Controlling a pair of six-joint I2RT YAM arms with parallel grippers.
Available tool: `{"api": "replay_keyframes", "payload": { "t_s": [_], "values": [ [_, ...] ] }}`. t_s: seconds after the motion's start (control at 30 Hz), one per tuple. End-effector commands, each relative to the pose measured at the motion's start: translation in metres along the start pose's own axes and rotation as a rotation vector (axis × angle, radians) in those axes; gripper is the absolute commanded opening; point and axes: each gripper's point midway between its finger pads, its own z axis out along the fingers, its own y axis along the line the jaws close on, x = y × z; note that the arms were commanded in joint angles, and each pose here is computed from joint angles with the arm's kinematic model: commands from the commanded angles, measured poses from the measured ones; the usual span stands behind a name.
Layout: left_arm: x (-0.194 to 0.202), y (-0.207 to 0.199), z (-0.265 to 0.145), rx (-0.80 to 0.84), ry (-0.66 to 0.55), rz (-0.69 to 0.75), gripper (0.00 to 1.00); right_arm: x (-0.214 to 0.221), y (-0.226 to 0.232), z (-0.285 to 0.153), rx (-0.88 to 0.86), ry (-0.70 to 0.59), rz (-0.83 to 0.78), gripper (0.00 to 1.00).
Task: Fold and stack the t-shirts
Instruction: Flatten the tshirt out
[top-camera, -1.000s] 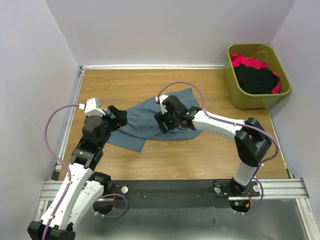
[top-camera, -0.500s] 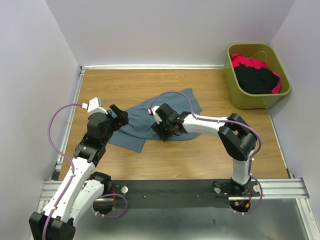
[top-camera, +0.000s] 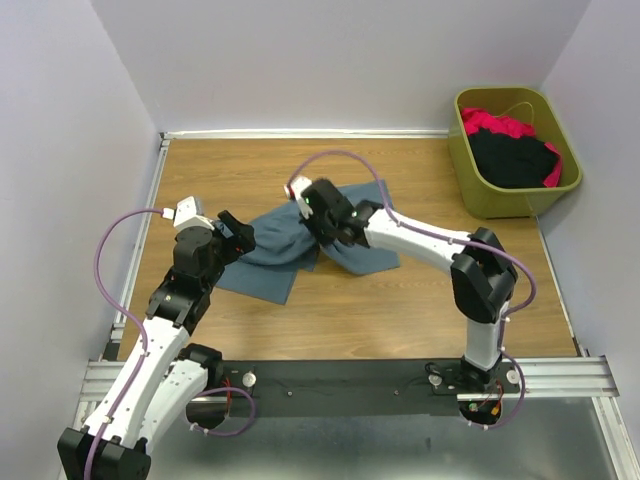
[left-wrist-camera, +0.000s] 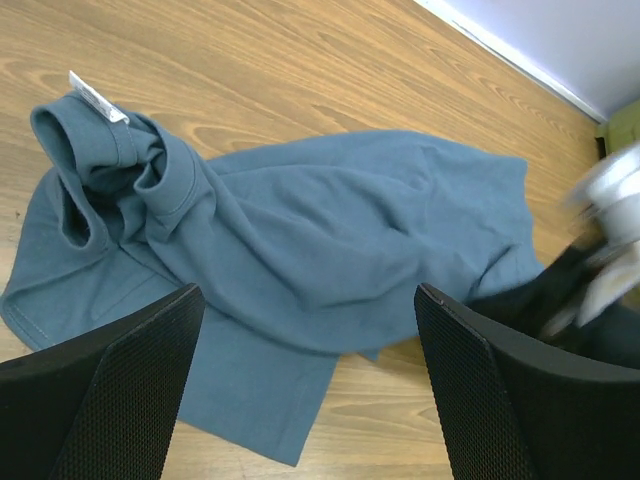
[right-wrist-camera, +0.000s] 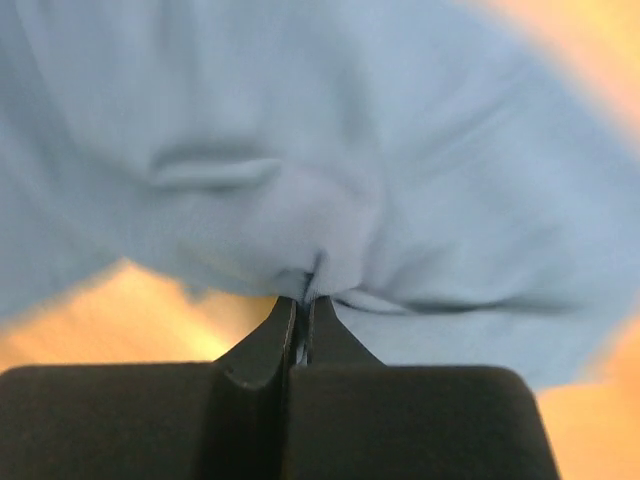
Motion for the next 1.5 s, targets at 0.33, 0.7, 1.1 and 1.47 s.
{"api": "replay_keyframes", "payload": {
  "t_s": [0.33, 0.7, 1.1, 1.47],
  "values": [
    [0.008, -0.015, -0.007, 0.072, 0.075, 0.021, 0.92, -0.201, -0.245, -0.04, 0.715, -0.468, 0.377, 0.75],
    [0.053, -0.007, 0.02, 0.053, 0.23, 0.025, 0.92, -0.083, -0.137, -0.003, 0.202, -0.195, 0.31, 0.75],
    [0.101, 0.056, 0.049, -0.276, 0.346, -0.002, 0.89, 0.02, -0.086, 0.005, 0.076, -0.04, 0.423, 0.69],
    [0.121, 0.08, 0.055, -0.358, 0.326, -0.045, 0.88, 0.031, -0.094, 0.028, 0.123, -0.021, 0.383, 0.68]
  ]
}}
